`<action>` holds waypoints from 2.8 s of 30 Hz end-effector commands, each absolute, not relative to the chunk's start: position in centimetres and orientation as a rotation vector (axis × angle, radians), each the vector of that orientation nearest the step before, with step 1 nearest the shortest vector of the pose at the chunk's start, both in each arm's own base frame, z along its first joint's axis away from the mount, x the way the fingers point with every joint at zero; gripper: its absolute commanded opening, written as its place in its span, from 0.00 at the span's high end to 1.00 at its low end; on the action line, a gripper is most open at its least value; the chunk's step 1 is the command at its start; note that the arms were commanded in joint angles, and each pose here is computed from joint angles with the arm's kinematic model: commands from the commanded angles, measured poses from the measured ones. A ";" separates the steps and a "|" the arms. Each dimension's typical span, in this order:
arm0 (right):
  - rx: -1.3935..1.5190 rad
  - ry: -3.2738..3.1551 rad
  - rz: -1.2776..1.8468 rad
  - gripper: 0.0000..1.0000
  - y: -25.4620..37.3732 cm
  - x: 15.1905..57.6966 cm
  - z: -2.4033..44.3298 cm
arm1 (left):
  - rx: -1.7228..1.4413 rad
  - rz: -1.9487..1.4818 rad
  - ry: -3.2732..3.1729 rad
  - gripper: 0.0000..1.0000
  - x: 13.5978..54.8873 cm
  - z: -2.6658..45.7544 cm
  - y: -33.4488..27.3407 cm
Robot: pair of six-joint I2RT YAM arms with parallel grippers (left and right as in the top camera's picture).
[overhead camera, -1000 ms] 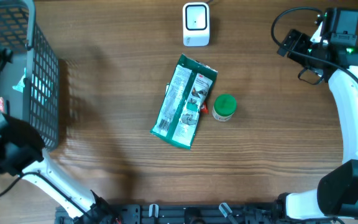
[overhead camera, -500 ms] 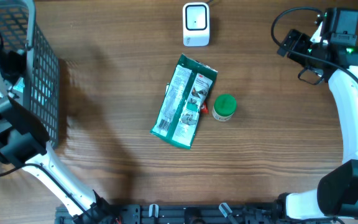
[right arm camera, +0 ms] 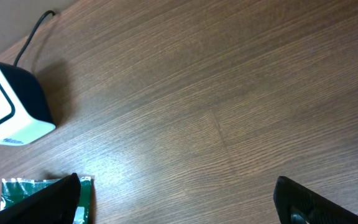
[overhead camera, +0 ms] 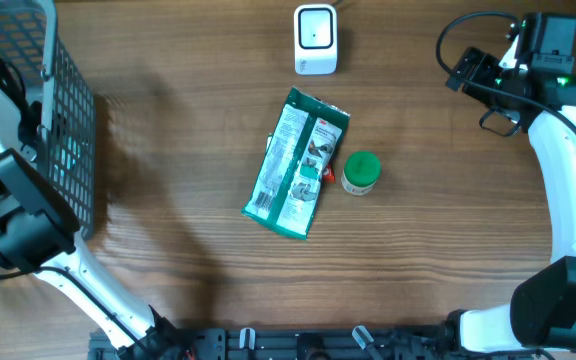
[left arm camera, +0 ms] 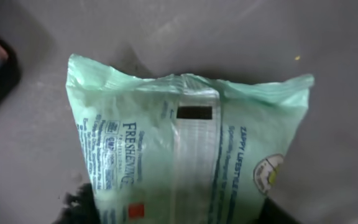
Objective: Scan the item barcode
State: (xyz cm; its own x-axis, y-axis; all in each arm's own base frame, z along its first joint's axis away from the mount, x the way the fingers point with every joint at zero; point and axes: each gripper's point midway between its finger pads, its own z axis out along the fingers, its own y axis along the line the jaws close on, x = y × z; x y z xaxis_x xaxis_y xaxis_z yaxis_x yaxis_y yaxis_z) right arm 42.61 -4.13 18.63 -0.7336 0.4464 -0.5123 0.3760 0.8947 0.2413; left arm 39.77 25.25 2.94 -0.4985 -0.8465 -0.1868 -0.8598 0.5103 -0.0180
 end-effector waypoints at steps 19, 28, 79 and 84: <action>0.610 2.480 0.142 0.00 -4.5 42.7 18.3 | -0.973 -0.179 2.208 0.57 34.5 35.5 12.6; 0.610 2.480 0.142 0.00 -4.5 42.7 18.3 | -0.474 -0.262 2.638 0.57 36.4 27.1 -4.6; 0.610 2.480 0.142 0.00 -4.5 42.7 18.3 | -0.860 0.500 2.223 0.00 34.4 33.8 19.3; 0.610 2.480 0.142 0.00 -4.5 42.7 18.3 | -1.055 0.514 2.290 0.00 32.4 28.8 26.4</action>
